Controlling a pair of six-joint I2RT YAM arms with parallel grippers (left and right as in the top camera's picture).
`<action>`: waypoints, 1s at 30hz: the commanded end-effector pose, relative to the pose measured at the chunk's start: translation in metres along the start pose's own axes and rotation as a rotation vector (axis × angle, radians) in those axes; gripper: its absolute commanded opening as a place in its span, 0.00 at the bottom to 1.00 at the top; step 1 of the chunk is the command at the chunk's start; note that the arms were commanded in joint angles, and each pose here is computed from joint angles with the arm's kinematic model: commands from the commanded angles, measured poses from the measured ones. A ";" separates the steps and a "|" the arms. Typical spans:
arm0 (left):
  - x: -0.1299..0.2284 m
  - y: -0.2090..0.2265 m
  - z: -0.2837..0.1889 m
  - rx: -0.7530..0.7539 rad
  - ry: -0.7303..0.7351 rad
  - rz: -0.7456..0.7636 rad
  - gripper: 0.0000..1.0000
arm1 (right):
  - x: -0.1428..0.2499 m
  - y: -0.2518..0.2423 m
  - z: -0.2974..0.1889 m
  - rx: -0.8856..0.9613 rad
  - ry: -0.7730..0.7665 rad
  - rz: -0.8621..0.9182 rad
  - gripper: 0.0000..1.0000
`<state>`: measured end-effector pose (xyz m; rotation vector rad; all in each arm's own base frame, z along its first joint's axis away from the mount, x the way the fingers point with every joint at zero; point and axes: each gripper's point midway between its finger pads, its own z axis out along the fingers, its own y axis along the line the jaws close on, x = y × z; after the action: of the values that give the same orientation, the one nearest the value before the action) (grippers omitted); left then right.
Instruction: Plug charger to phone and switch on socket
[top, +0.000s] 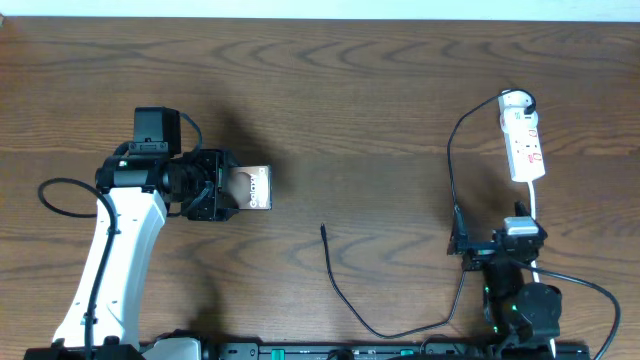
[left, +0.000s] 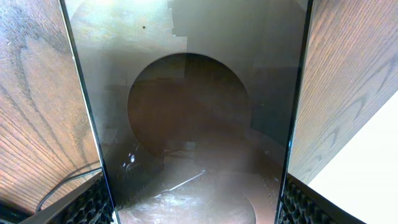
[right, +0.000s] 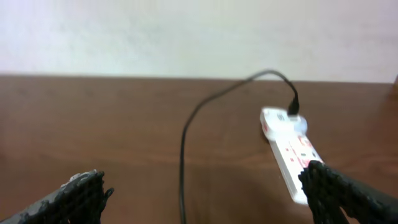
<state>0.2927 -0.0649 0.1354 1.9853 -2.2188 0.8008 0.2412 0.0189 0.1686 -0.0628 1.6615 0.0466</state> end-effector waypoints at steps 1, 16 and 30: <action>0.002 -0.009 -0.011 0.041 -0.012 0.030 0.08 | -0.013 0.009 -0.002 -0.058 -0.039 0.101 0.99; 0.002 -0.009 -0.011 0.041 -0.012 0.030 0.07 | -0.100 0.059 0.008 -0.338 0.235 0.172 0.99; 0.002 -0.009 -0.011 0.041 -0.013 0.030 0.07 | -0.121 0.159 0.094 -0.908 0.754 0.972 0.99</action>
<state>0.2928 -0.0643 0.1352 1.9878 -2.2216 0.7987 0.3424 0.1718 0.2855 -0.1923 1.9871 1.3135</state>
